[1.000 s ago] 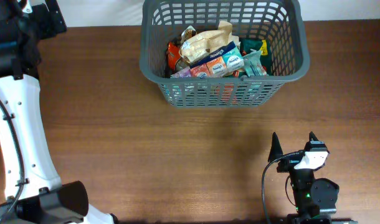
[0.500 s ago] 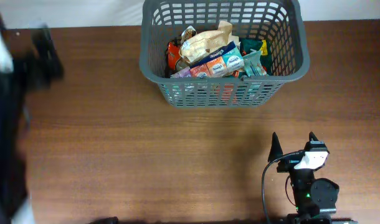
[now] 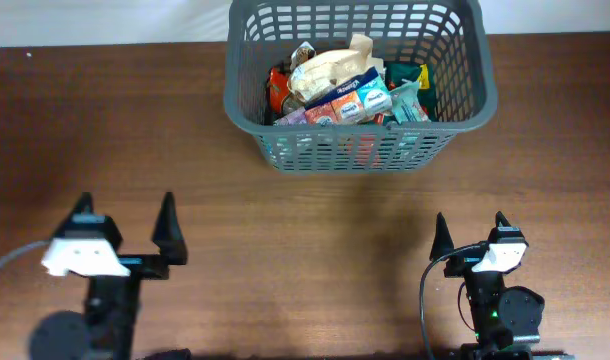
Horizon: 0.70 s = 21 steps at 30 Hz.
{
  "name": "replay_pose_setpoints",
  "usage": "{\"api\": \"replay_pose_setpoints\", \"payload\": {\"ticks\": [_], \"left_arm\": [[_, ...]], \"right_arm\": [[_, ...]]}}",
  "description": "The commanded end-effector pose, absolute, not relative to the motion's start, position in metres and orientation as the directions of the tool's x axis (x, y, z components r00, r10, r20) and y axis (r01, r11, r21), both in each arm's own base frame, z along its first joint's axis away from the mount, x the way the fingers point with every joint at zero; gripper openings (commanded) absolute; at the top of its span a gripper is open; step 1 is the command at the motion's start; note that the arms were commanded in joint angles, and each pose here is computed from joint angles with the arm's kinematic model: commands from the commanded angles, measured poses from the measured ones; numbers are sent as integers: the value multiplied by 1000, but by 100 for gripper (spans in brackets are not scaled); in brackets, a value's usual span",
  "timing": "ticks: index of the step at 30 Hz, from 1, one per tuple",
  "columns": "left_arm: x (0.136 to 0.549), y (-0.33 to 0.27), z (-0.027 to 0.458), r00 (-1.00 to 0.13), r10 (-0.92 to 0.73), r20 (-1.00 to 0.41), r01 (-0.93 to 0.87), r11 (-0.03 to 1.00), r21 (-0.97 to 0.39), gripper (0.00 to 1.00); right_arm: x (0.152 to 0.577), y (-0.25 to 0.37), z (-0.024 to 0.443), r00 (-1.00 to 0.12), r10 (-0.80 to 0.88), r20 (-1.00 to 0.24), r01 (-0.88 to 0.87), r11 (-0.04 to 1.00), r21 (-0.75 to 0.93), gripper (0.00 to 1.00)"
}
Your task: Pack container
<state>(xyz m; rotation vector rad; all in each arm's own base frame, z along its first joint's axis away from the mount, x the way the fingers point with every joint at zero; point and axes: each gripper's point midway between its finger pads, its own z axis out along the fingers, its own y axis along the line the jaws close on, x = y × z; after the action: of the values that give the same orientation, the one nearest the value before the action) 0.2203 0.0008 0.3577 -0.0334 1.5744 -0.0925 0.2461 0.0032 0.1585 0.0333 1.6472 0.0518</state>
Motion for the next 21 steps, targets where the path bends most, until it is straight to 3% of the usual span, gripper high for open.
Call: {"api": "replay_pose_setpoints", "payload": {"ticks": [1,8,17,21], "left_arm": [[226,-14,318,43,-86,-995,131,988,-80,99],[236,-15,290,254,-39,-966,146,989,-1,99],[237,-6,253,251,-33,-967,71,997,-16,99],[240,-6,227,184,-38,-982,68,997,-26,99]], "right_arm": [[246,5,156,-77,63,-995,-16,998,64,99],[246,5,156,-77,62,-995,-16,998,64,99],[246,5,156,-77,62,-995,-16,998,64,99],[246,5,156,-77,62,-995,-16,998,64,99]]}}
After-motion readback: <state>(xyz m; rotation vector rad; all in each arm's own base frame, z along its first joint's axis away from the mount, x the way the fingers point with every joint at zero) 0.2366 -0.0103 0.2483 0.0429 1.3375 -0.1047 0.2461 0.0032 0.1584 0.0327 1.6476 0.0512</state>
